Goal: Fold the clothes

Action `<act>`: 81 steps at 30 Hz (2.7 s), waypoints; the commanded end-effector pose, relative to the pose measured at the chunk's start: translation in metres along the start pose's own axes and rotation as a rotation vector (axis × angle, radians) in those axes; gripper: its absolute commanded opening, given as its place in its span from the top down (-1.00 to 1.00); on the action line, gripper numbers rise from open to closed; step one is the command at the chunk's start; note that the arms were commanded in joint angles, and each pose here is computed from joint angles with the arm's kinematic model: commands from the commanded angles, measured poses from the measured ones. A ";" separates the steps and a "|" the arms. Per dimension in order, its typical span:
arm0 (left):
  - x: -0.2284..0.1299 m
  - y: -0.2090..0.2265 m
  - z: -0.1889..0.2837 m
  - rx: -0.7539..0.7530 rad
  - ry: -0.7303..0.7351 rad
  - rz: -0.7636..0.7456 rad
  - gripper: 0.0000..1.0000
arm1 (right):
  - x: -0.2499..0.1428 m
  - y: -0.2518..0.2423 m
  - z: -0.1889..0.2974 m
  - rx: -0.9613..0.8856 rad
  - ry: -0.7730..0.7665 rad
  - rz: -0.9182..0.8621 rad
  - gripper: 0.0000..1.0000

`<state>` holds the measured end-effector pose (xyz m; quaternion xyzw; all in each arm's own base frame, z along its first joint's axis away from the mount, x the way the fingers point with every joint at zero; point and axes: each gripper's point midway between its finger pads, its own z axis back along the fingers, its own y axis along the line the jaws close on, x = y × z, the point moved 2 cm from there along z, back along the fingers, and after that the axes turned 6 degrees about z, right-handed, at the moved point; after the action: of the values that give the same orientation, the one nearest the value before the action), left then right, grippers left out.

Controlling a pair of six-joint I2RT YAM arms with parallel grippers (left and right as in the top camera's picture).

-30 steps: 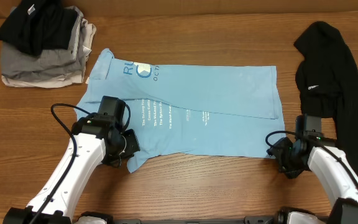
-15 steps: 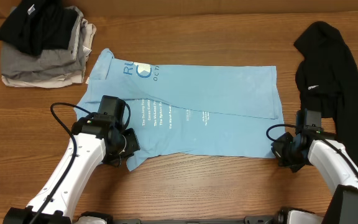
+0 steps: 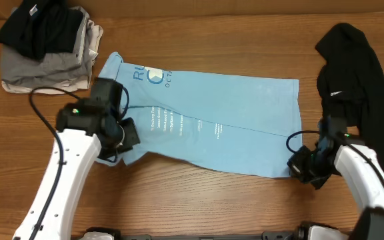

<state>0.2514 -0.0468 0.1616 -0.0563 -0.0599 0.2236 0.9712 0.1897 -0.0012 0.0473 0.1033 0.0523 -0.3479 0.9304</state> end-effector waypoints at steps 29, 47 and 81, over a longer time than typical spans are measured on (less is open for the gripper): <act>0.069 -0.021 0.019 0.000 -0.276 -0.099 0.92 | 0.024 0.034 0.122 0.111 -0.343 0.154 0.93; 0.168 -0.075 -0.097 -0.045 -0.423 -0.149 0.83 | 0.130 0.075 0.037 0.112 -0.355 0.194 0.92; 0.189 -0.075 -0.001 0.016 -0.334 -0.251 -1.00 | 0.102 0.045 -0.030 0.051 -0.097 0.404 -0.64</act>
<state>0.4487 -0.0297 0.1795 0.0008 -0.2140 0.1224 0.9691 0.3095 -0.0415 0.0265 0.1030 -0.0609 -0.1690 0.9783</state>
